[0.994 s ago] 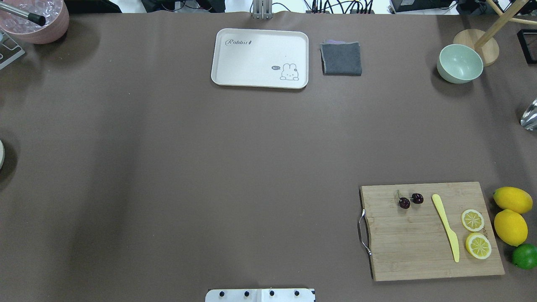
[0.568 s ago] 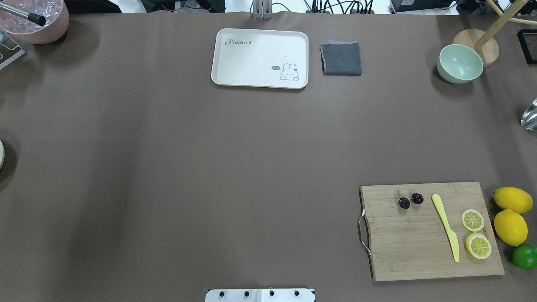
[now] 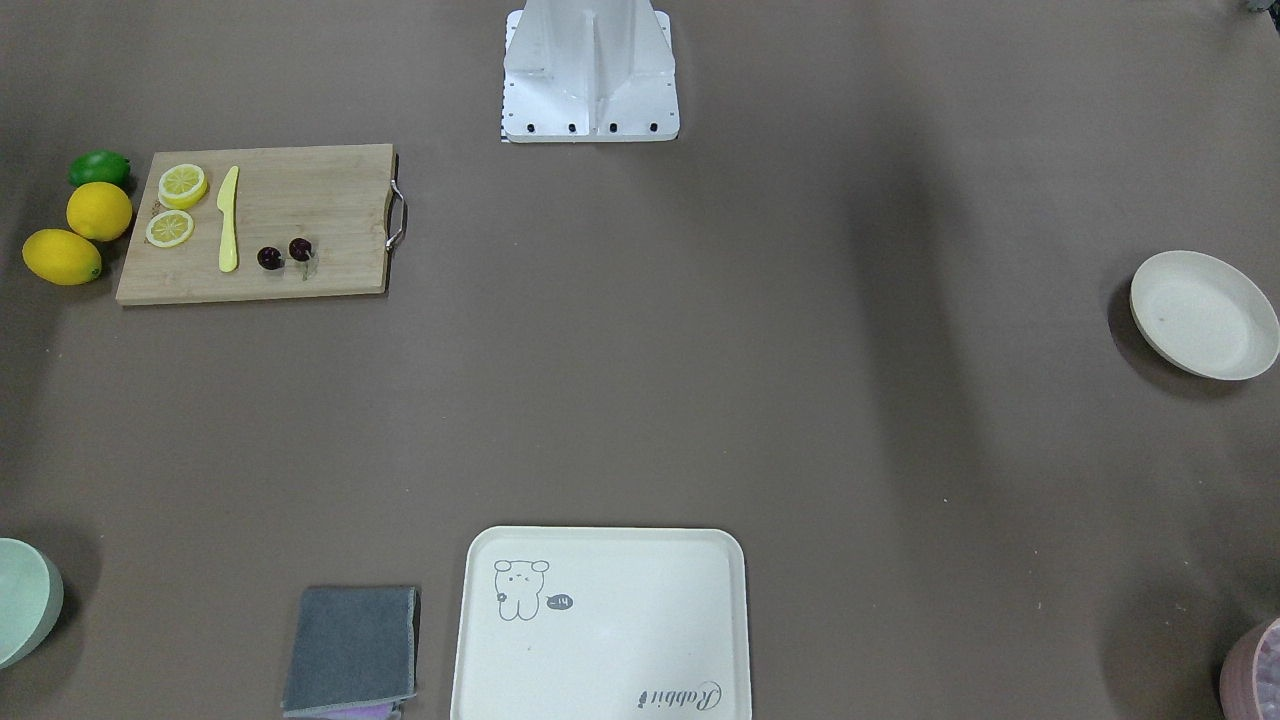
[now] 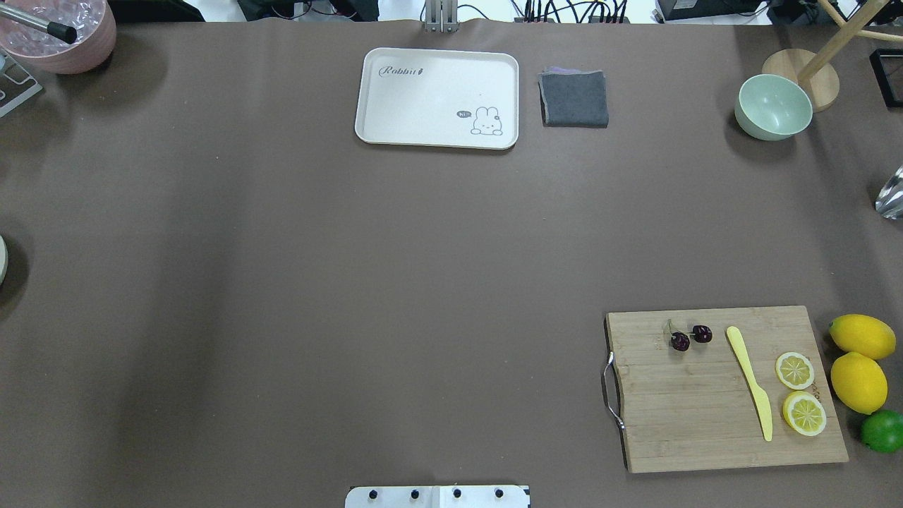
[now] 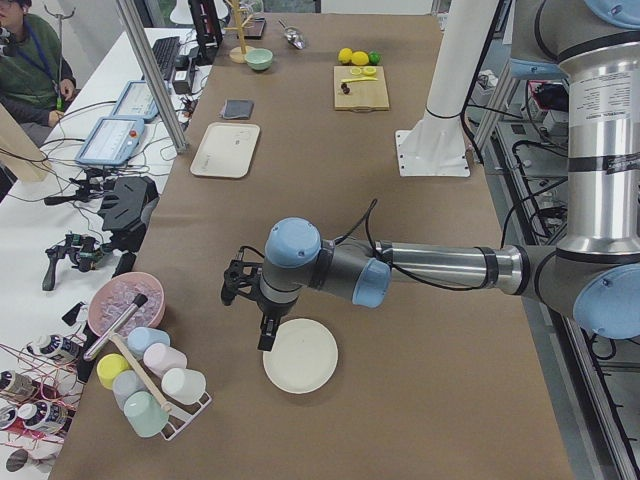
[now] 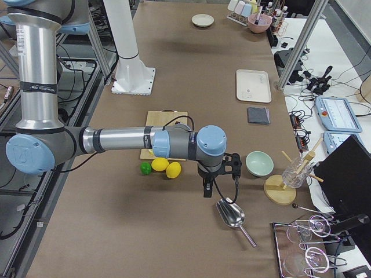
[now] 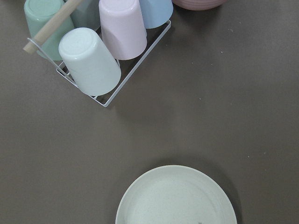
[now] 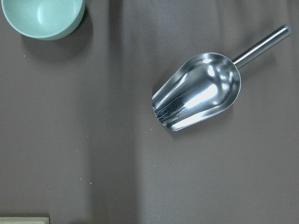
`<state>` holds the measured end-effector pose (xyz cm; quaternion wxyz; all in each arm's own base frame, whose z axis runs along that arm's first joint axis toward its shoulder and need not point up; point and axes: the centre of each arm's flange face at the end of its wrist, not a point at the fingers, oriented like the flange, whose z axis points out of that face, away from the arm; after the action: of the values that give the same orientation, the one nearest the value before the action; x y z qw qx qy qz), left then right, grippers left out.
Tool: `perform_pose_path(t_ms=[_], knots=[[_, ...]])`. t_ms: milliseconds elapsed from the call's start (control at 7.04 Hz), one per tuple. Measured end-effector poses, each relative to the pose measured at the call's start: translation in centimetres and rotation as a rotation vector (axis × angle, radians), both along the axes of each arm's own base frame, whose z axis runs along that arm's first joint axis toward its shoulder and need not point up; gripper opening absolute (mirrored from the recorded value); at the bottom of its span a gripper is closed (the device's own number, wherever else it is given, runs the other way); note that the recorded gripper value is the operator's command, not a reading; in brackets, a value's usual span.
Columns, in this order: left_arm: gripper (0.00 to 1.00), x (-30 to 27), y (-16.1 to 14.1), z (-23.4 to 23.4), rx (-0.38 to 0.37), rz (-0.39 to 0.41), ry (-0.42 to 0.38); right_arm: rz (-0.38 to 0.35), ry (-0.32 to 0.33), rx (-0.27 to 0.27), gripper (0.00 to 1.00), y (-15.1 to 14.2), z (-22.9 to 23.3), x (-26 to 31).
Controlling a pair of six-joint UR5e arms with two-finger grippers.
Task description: Place red cherry on plate
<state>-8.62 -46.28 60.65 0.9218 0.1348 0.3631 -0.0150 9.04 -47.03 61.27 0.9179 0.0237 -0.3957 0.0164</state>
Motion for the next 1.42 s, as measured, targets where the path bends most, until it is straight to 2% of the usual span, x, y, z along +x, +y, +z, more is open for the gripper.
perform_pose_path(t_ms=[994,1420], knots=[[0.98,0.0,0.2,0.1,-0.003,0.0,0.003,0.001,-0.003,0.007,1.0,-0.2,-0.4,0.0],[0.98,0.2,1.2,0.9,-0.018,0.005,0.009,0.001,-0.003,0.008,1.0,-0.2,-0.5,0.0]])
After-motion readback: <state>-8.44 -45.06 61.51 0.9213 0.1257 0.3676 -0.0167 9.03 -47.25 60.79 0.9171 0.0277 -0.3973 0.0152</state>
